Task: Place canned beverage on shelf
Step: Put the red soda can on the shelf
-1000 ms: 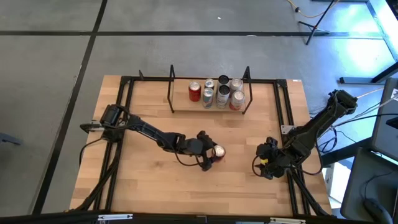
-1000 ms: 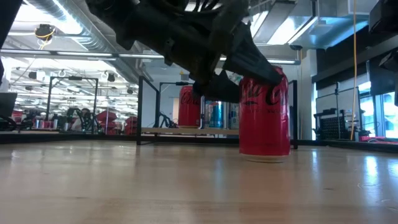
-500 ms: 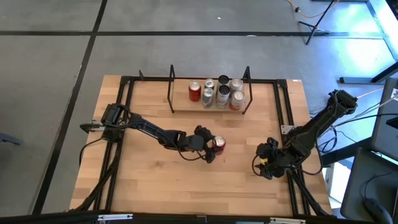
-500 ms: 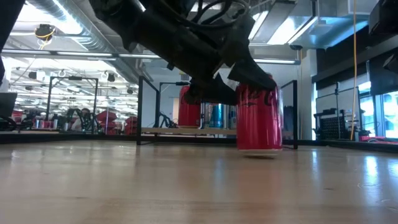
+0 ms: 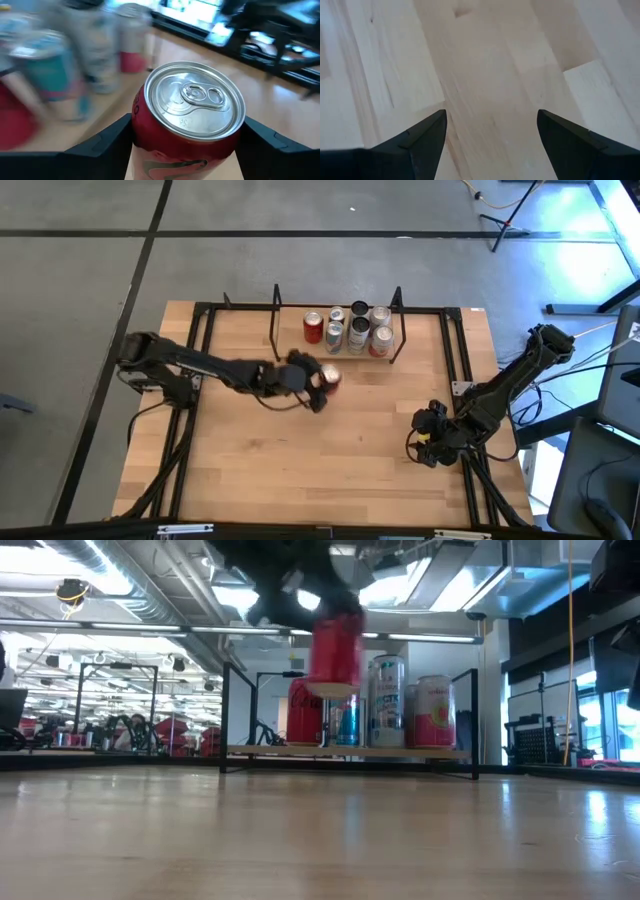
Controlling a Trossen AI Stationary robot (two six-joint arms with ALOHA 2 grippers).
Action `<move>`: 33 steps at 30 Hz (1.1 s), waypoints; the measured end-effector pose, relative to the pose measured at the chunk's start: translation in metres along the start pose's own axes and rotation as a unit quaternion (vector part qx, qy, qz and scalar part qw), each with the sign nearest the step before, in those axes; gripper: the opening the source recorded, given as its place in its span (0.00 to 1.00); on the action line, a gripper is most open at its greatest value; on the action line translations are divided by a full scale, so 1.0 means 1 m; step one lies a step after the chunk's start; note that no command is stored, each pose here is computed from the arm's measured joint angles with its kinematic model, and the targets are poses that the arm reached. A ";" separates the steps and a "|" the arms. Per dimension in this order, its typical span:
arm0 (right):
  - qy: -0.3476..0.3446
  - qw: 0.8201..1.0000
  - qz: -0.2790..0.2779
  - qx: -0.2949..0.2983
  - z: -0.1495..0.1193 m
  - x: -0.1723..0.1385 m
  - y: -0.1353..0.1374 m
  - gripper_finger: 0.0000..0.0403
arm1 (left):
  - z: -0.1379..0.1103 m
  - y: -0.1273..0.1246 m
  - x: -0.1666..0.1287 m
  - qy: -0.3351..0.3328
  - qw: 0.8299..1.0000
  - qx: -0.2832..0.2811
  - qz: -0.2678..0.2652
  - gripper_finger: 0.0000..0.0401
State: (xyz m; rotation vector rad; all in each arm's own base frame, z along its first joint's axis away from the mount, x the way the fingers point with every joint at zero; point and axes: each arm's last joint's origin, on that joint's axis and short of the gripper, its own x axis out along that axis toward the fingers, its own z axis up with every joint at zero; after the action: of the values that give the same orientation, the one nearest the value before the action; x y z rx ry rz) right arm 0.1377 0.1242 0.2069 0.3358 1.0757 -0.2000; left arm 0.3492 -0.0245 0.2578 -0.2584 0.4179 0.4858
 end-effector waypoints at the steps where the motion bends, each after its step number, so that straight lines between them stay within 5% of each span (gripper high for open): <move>1: -0.006 1.000 -0.003 0.000 0.000 0.000 0.000 0.74 | 0.005 0.008 -0.003 0.006 1.000 0.000 0.012 0.65; 6: -0.023 1.000 -0.011 0.000 0.001 0.000 -0.001 0.74 | 0.014 0.046 0.000 0.041 0.996 0.028 0.075 0.65; 14: -0.026 1.000 -0.015 -0.001 0.001 0.000 -0.001 0.74 | 0.018 0.089 0.025 0.077 0.990 0.055 0.102 0.65; 33: -0.012 0.999 -0.029 0.018 -0.001 0.000 -0.004 0.74 | 0.006 0.143 0.042 0.047 0.997 0.026 0.052 0.65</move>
State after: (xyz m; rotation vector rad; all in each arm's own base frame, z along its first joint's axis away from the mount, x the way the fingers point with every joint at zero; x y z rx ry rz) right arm 0.1356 0.1203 0.2060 0.3337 1.0596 -0.2756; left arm 0.3136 0.1166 0.2239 -0.2107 0.5370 0.5656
